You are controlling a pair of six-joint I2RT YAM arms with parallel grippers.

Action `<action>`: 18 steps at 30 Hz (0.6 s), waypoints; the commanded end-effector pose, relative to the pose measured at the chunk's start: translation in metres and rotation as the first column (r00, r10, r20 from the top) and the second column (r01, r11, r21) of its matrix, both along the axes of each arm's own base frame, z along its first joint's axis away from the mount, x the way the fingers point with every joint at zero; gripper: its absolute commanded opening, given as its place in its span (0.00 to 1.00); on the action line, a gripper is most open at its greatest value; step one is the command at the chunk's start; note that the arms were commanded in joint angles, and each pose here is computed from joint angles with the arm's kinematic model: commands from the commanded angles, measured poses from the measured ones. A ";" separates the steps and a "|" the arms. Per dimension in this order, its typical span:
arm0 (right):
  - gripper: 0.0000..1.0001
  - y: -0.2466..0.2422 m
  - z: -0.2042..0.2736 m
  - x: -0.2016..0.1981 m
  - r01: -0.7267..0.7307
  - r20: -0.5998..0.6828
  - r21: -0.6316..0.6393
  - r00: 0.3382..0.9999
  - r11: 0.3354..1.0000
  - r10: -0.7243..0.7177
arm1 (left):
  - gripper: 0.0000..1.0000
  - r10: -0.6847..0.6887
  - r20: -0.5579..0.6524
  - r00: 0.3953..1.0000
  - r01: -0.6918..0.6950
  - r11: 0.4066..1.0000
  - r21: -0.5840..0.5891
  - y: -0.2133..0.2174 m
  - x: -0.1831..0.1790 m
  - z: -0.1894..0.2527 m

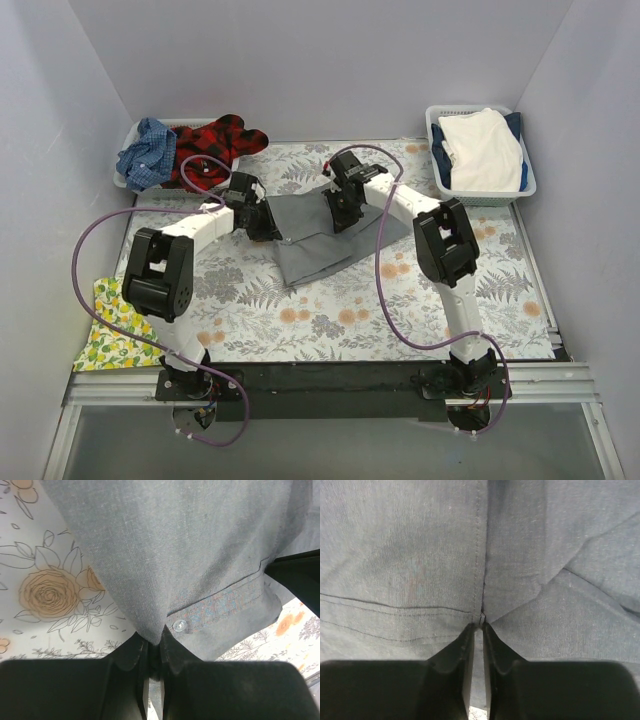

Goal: Fold and stack the long sleeve shirts
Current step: Fold the shirt

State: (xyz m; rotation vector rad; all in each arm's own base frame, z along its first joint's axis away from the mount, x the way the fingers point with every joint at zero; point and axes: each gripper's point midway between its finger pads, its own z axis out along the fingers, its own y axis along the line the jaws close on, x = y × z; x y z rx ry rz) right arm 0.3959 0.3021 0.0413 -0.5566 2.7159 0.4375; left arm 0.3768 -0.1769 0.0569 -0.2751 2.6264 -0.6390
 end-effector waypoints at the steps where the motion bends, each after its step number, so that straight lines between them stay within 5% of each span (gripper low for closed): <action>1: 0.17 0.017 -0.008 -0.020 -0.075 -0.033 0.019 0.997 0.997 0.075 | 0.00 -0.029 0.088 0.996 0.025 0.999 0.048 0.008 0.005 0.045; 10: 0.11 0.086 -0.015 -0.068 -0.236 -0.080 0.078 0.967 0.969 0.242 | 0.04 -0.060 0.162 0.985 0.047 0.995 0.085 0.020 -0.006 0.099; 18: 0.38 0.038 0.030 -0.037 -0.032 0.074 -0.040 0.997 0.999 0.035 | 0.00 -0.049 0.142 0.989 0.017 0.976 0.218 0.058 -0.026 0.100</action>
